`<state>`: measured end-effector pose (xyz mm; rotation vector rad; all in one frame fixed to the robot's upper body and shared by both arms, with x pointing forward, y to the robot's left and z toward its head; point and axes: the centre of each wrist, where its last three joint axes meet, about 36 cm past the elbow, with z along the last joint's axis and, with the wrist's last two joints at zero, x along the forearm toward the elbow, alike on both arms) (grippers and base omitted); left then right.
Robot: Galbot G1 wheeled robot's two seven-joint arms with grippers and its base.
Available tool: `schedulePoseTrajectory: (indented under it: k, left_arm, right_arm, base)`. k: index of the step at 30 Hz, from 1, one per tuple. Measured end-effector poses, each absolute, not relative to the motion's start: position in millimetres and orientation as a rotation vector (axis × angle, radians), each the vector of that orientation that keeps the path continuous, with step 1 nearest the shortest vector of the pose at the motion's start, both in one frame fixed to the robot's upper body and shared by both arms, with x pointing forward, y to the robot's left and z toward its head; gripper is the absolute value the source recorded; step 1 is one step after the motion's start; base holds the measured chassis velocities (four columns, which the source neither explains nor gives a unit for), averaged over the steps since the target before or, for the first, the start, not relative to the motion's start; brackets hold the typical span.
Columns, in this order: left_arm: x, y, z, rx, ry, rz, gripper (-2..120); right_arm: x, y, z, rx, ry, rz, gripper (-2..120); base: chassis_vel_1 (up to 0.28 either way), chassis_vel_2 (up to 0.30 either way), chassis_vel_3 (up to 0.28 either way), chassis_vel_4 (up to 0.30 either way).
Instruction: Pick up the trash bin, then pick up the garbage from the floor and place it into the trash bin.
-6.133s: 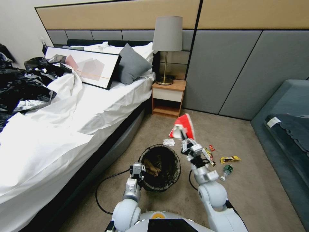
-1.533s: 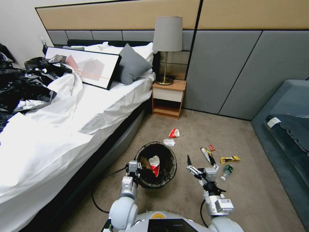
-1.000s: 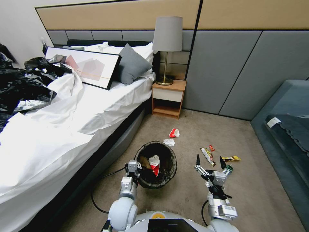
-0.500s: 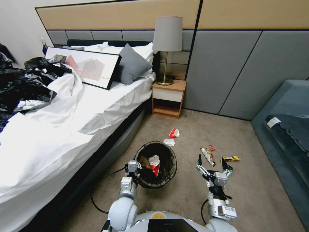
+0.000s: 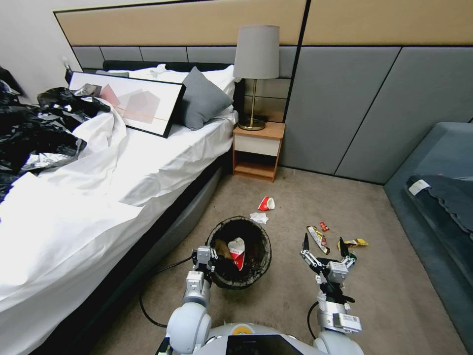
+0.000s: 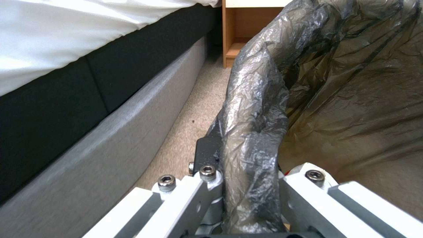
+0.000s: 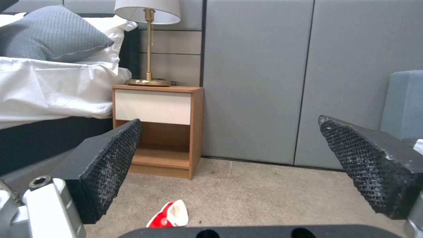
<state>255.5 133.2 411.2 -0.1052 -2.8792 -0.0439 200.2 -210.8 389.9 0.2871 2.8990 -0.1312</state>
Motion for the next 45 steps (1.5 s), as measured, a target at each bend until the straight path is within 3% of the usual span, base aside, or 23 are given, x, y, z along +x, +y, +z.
schedulePoseTrajectory:
  k: [23,45]
  left_arm:
    - [256,132,410,-0.108,-2.877,-0.044,1]
    - [253,133,411,-0.111,-2.878,-0.056,1]
  right_arm:
    - [205,-212,386,0.266,2.89,-0.144,100]
    - [244,-250,396,0.288,2.83,-0.275,100]
  base:
    - [-0.173,0.171,0.17,-0.174]
    - [-0.003,0.005,0.002,-0.002]
